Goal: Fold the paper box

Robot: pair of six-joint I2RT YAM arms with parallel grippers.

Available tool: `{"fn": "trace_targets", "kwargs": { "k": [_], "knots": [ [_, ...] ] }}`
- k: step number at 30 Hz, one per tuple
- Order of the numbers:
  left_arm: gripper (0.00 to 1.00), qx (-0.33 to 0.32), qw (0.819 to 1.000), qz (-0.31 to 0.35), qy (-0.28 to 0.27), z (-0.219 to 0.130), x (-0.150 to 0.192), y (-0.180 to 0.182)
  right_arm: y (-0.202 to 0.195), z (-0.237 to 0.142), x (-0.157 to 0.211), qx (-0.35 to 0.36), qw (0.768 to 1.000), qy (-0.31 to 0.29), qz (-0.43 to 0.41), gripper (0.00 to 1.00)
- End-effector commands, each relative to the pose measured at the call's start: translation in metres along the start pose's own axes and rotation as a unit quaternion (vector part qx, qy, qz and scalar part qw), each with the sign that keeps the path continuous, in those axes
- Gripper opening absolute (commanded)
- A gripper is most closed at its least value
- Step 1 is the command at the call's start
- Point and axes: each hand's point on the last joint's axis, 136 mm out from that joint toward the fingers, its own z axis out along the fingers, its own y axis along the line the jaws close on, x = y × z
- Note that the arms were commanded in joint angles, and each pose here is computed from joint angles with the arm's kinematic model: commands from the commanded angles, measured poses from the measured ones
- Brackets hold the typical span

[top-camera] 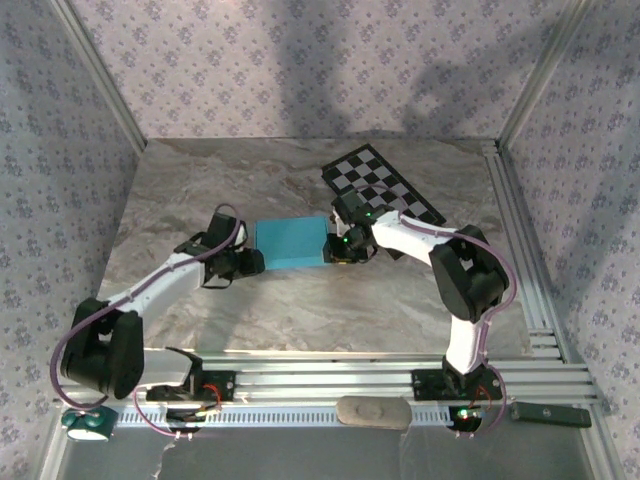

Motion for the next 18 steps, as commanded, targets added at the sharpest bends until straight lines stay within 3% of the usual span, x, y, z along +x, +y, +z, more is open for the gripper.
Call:
{"fn": "trace_targets", "kwargs": {
  "k": [1,10,18],
  "knots": [
    [0.44,-0.023,1.0,0.021,0.002,0.002,-0.009,0.008,0.0,-0.001,-0.001,0.001,1.0,0.009,-0.003,0.28],
    [0.45,0.031,0.999,0.022,0.011,0.033,-0.014,-0.016,-0.002,0.002,-0.003,0.001,1.0,0.01,0.001,0.29],
    [0.43,0.03,0.999,0.026,0.026,0.042,-0.008,-0.018,-0.001,0.005,-0.005,-0.001,1.0,0.01,0.005,0.29]
  ]
}}
